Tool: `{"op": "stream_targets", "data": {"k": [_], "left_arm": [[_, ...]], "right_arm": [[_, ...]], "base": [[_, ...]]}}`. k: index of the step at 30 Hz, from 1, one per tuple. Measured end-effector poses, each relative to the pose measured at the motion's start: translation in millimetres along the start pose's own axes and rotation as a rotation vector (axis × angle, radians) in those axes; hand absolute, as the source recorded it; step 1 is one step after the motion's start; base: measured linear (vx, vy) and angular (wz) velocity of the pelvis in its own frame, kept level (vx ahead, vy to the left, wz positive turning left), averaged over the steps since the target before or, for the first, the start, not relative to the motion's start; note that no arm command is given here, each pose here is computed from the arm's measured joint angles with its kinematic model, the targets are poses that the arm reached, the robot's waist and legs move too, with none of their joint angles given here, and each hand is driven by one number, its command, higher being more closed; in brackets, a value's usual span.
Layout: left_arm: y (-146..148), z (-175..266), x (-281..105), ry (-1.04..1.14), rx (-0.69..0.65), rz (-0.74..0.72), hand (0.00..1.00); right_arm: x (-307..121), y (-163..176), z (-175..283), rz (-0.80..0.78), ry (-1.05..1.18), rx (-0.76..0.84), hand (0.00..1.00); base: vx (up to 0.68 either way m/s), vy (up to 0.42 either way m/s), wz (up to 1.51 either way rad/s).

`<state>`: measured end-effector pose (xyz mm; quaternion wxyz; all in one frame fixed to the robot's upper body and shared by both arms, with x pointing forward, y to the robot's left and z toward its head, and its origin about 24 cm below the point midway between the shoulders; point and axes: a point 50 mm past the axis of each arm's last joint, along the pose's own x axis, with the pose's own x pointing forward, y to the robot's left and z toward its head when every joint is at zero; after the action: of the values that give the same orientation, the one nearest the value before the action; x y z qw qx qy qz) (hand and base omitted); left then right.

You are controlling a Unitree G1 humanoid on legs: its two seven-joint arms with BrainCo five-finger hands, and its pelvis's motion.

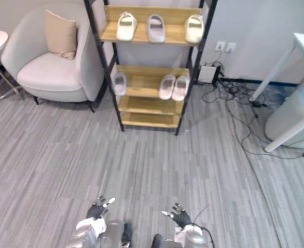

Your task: Organize the slippers on the shoe rack

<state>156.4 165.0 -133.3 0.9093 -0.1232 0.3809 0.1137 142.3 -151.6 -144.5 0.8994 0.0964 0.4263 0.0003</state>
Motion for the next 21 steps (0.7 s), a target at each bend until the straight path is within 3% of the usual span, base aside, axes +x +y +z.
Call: {"op": "stream_targets", "data": {"k": [4,9,17,21], "left_arm": [[8,1,0,0.000,-0.011,0.027,0.00],[6,-6,1,0.050,0.070,-0.006,0.00],[10,-14,0,0.093,0.089,0.000,0.00],[-1,-27,-4,0.128,0.011,0.001,0.00]], "right_arm": [[1,20,-5,0.048,0.007,0.039,0.00],[-2,17,-8,0.053,0.000,0.039,0.00],[2,1,9,0.022,-0.044,0.001,0.00],[2,-9,16,-0.005,-0.061,-0.008,0.00]], "base": [[0.48,0.137,-0.57],[0.38,0.051,0.05],[0.42,-0.132,0.50],[0.50,-0.226,0.48]]}}
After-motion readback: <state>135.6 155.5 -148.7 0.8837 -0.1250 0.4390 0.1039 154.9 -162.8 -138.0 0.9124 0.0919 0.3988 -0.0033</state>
